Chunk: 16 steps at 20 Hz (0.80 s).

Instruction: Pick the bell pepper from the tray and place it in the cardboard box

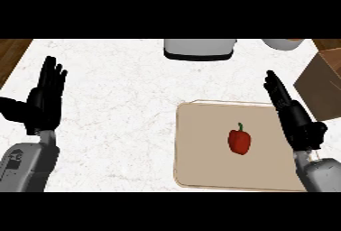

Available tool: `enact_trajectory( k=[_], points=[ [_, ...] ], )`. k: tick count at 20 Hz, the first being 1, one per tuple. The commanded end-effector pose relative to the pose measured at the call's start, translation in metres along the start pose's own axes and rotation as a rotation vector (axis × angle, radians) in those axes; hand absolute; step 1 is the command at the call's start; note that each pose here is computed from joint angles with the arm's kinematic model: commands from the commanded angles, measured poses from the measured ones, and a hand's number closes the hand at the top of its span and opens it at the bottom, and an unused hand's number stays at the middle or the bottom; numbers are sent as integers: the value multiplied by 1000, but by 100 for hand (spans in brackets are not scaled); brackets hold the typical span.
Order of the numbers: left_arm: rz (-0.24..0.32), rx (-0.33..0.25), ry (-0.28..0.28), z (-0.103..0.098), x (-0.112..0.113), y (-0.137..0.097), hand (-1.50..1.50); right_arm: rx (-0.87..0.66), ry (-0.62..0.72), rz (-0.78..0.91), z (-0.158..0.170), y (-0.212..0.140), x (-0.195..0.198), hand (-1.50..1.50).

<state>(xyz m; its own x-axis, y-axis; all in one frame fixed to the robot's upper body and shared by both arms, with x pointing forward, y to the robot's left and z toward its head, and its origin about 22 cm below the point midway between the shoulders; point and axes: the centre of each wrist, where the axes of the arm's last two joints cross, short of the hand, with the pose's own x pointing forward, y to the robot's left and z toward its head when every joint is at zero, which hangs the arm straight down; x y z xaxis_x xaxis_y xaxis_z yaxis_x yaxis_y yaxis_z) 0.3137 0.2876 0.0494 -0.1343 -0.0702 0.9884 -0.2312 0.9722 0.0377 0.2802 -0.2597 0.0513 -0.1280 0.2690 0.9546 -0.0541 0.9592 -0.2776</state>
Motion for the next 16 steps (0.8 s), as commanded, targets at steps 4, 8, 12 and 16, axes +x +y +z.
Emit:
enact_trajectory(
  k=[4,8,12,16],
  points=[
    [13,-52,142,23,-10,33,0,-227,-50,-355,35,-28,-23,-150],
    [22,-78,269,41,-29,35,0,-749,12,-302,58,-66,-51,-150],
    [15,-124,289,46,-16,55,0,-777,-288,-291,103,-36,-63,-150],
    [43,-150,267,62,-13,31,0,-649,-365,-189,130,-34,-46,-150]
  ],
)
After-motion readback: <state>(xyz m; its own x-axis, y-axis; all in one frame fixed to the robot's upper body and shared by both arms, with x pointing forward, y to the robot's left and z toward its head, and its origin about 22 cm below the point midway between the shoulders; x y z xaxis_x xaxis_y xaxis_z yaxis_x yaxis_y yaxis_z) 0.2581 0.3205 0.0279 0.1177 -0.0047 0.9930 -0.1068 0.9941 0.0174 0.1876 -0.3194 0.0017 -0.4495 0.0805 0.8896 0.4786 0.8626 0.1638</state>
